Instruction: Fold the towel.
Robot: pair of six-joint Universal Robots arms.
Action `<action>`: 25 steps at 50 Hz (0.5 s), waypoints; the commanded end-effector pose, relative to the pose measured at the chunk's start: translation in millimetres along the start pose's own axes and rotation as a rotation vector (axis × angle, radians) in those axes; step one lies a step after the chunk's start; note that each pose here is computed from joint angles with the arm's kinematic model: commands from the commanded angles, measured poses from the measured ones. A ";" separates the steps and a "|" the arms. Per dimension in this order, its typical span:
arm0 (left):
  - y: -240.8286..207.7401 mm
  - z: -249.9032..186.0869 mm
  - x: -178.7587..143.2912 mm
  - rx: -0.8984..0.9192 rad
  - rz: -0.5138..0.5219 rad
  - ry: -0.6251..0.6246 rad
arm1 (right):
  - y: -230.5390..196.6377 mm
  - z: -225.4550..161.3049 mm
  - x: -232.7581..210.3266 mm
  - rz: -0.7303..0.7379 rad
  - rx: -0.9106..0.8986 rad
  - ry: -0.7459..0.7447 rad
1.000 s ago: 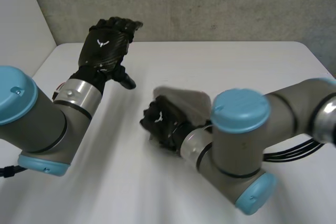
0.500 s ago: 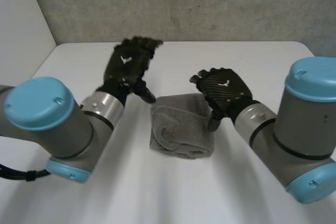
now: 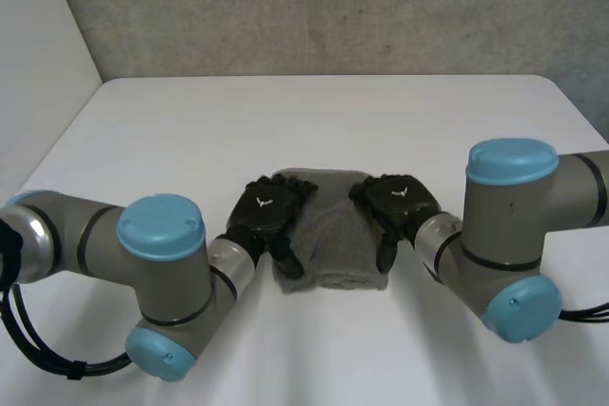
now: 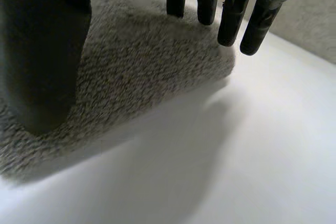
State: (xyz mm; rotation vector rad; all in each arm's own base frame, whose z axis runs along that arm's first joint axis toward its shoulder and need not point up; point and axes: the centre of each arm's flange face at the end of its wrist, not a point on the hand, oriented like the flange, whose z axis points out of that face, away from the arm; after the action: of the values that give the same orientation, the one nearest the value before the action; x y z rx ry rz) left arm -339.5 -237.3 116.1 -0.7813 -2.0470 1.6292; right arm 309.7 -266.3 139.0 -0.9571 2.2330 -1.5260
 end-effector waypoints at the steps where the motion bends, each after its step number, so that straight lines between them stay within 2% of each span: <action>1: -50.4 -10.9 -4.6 0.115 0.008 -0.011 | -51.6 -20.4 8.2 0.030 0.116 0.022; 4: -66.6 -15.6 -5.0 0.157 0.010 -0.012 | -72.0 -30.0 11.4 0.056 0.167 0.031; 6: -99.0 -27.8 -6.0 0.228 0.015 -0.016 | -84.7 -37.7 13.8 0.068 0.201 0.038; 7: -99.2 -27.9 -6.0 0.228 0.015 -0.016 | -84.8 -37.7 13.8 0.068 0.201 0.038; 9: -132.5 -43.6 -9.0 0.275 0.011 -0.028 | -112.6 -59.1 23.0 0.092 0.287 0.075; 10: -132.6 -43.7 -9.0 0.275 0.011 -0.028 | -112.7 -59.2 23.0 0.093 0.287 0.075; 12: -161.2 -60.8 -14.6 0.288 0.000 -0.053 | -131.9 -79.1 41.9 0.133 0.355 0.171; 15: -173.7 -68.0 -20.4 0.294 -0.011 -0.084 | -138.0 -90.0 50.6 0.158 0.379 0.244; 20: -205.8 -86.3 -42.1 0.323 -0.069 -0.233 | -147.1 -100.5 60.0 0.162 0.409 0.323; 25: -205.4 -90.1 -52.6 0.274 -0.075 -0.309 | -150.2 -104.2 66.0 0.152 0.416 0.369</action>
State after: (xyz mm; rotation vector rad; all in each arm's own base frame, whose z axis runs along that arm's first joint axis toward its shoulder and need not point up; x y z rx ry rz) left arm -293.1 -231.2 331.8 -0.4662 -1.8478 2.0006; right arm 264.7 -265.5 319.2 -0.4402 1.9965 -2.0443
